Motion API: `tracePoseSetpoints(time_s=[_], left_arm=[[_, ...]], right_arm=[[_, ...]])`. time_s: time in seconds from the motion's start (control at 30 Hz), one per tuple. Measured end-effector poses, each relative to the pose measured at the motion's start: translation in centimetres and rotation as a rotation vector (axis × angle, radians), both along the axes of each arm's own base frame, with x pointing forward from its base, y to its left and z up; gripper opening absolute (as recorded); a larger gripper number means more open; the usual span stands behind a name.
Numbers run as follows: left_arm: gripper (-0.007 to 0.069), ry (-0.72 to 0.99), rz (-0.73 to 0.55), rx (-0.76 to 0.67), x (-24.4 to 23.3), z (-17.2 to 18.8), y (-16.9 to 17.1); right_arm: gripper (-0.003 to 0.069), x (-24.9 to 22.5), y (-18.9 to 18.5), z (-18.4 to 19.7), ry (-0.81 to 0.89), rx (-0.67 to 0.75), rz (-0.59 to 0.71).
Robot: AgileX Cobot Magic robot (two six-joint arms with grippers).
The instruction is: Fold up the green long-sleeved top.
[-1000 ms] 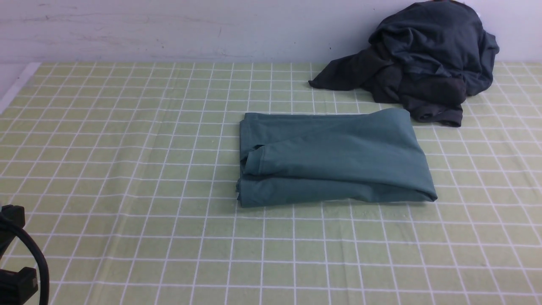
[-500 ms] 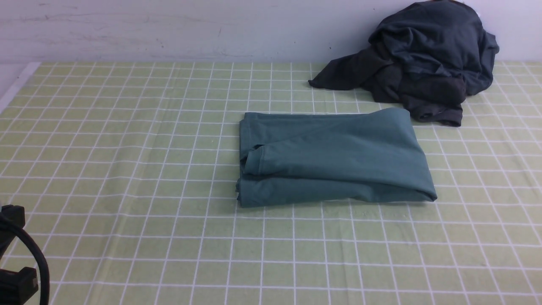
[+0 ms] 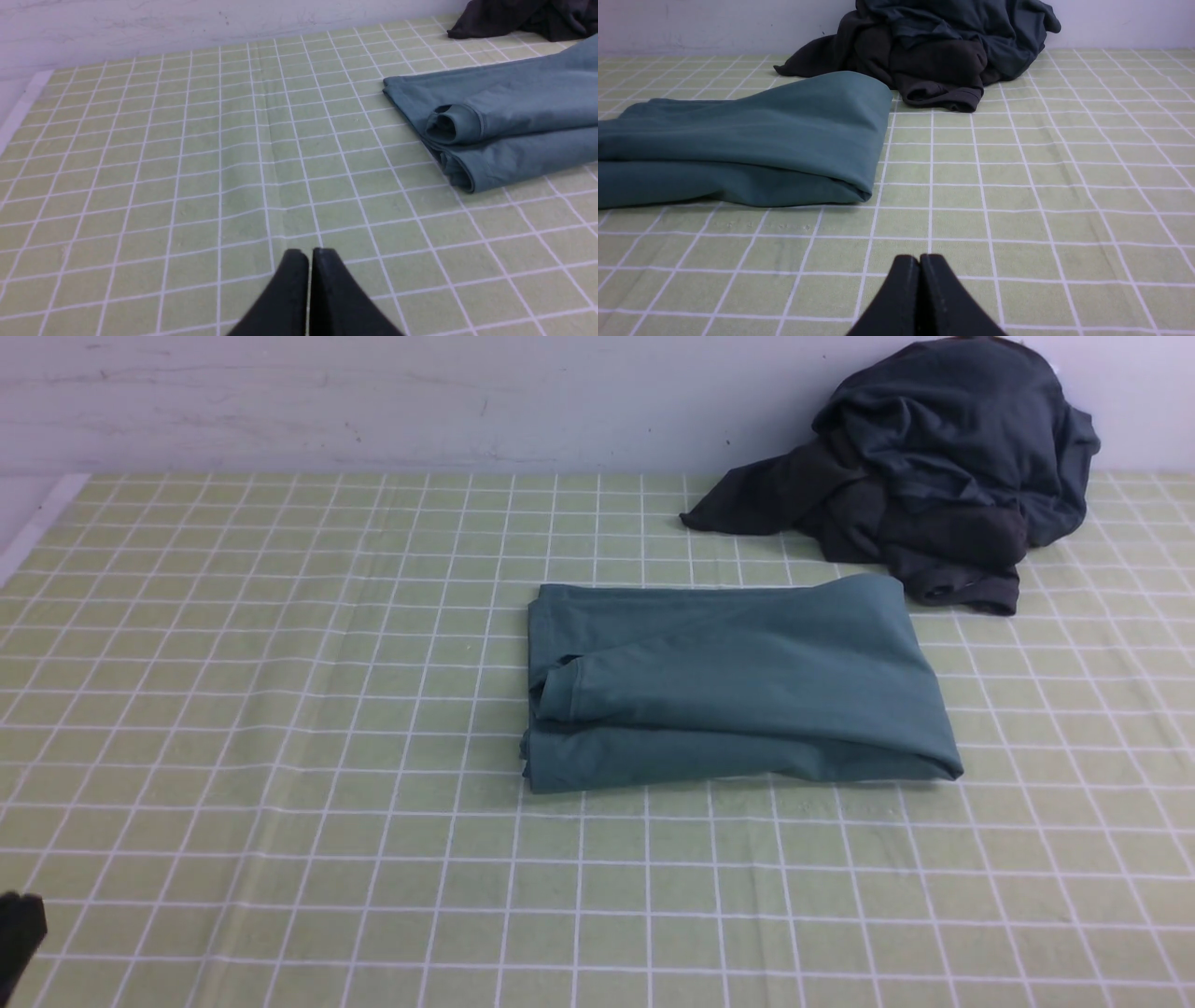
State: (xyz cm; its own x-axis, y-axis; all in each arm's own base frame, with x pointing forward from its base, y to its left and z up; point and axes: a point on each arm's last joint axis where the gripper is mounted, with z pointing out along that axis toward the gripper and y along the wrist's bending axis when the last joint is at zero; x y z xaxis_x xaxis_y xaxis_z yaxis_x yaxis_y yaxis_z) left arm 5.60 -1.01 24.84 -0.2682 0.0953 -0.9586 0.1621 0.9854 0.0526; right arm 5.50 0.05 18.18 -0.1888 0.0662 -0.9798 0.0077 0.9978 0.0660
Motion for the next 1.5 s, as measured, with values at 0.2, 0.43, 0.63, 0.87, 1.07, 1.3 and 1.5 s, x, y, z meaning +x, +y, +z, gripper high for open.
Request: tracePoseSetpoints(time_s=[0.2,0.43,0.63,0.87,1.07,1.3,1.5], left_arm=[[-0.0003,0.006,0.072,0.129,-0.6,-6.4,1.0],[-0.0003,0.017,0.15,-0.079,-0.4,-7.3,1.1],[-0.0003,0.015,0.14,-0.071,-0.4,-7.3,1.0],[-0.0003,0.01,0.072,-0.035,-0.4,-7.4,0.5],[-0.0003,0.006,0.057,-0.009,-0.4,-7.4,0.4],[-0.0003,0.007,0.057,-0.009,-0.4,-7.4,0.4],[-0.0003,0.006,0.056,-0.005,-0.4,-7.4,0.4]], right_arm=[[-0.0014,0.0,0.0,0.0,0.0,-0.001,0.0],[-0.0014,0.0,0.0,0.0,0.003,-0.003,0.0],[-0.0014,0.0,0.0,0.0,0.003,-0.003,0.0],[-0.0014,0.0,0.0,0.0,0.003,-0.003,0.0],[-0.0014,0.0,0.0,0.0,0.003,-0.003,0.0],[-0.0014,0.0,0.0,0.0,0.003,-0.003,0.0],[-0.0014,0.0,0.0,0.0,0.003,-0.003,0.0]])
